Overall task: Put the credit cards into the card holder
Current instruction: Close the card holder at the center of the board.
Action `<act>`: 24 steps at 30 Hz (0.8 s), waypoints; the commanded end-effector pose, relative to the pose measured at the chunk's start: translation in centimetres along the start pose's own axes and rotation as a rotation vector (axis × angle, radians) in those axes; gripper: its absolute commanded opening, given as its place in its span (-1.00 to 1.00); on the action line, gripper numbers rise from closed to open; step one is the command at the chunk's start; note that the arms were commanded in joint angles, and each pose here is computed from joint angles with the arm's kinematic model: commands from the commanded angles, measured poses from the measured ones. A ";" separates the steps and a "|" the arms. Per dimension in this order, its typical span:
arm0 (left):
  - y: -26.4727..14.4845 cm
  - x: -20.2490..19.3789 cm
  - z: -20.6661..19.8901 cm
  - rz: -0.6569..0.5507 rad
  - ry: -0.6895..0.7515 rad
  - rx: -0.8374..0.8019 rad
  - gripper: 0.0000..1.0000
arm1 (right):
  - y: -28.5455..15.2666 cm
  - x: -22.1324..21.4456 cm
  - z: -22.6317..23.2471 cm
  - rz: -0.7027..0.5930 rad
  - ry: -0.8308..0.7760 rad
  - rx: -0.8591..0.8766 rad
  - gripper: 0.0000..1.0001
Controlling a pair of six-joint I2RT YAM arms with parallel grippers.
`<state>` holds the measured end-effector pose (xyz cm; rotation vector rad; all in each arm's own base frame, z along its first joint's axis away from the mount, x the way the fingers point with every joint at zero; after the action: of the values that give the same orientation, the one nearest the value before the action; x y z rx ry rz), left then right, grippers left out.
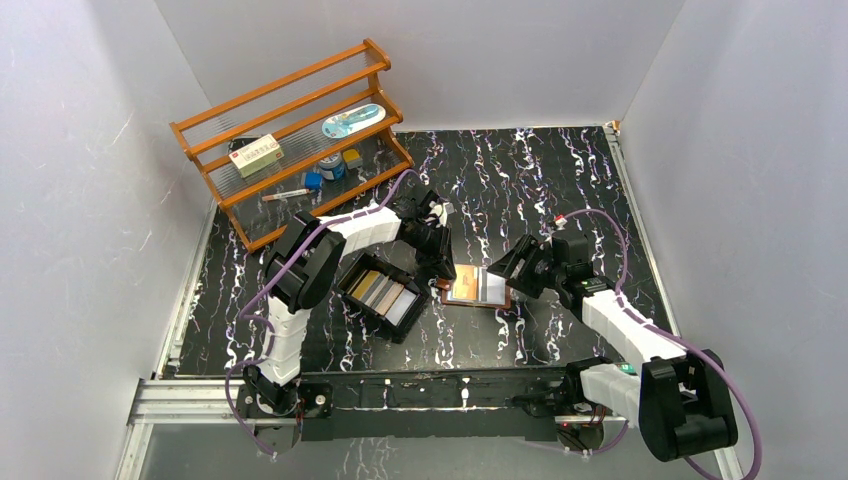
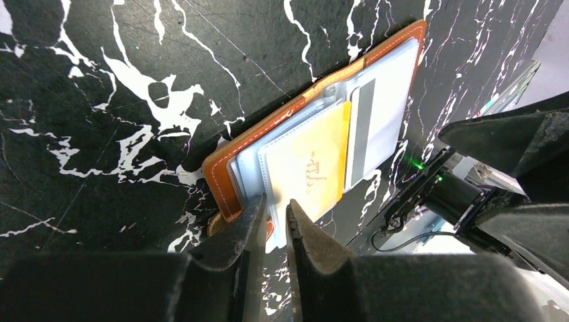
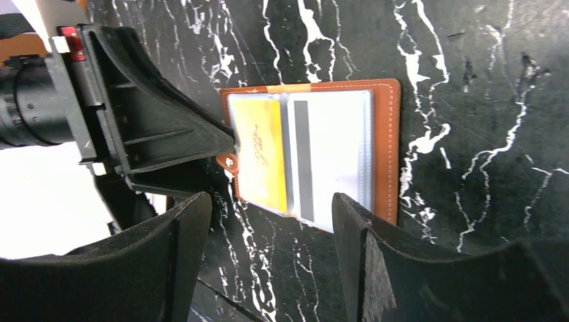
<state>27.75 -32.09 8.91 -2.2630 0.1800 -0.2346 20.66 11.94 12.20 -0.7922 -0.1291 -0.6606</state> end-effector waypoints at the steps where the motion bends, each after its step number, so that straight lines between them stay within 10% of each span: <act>1: -0.3 -0.7 -0.6 0.023 0.001 -0.024 -0.70 | -0.5 0.7 1.8 -0.019 0.007 0.106 0.47; 24: -2.1 0.0 -0.2 -0.013 0.049 0.128 -0.40 | 1.0 0.7 -1.9 0.026 -0.123 -0.114 0.47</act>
<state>28.03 -31.03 8.79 -2.1292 0.1635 -0.2680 20.27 10.71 9.74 -0.9563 -0.1378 -0.5876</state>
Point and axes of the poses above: each gripper's point midway between its finger pads, its own y axis out along the fingers, its own z axis along the line the jaws close on, x = y × z, the point moved 7 cm from there along -y, back along the fingers, and after that the axes turned 1 degree about y, right-handed, at the moved point
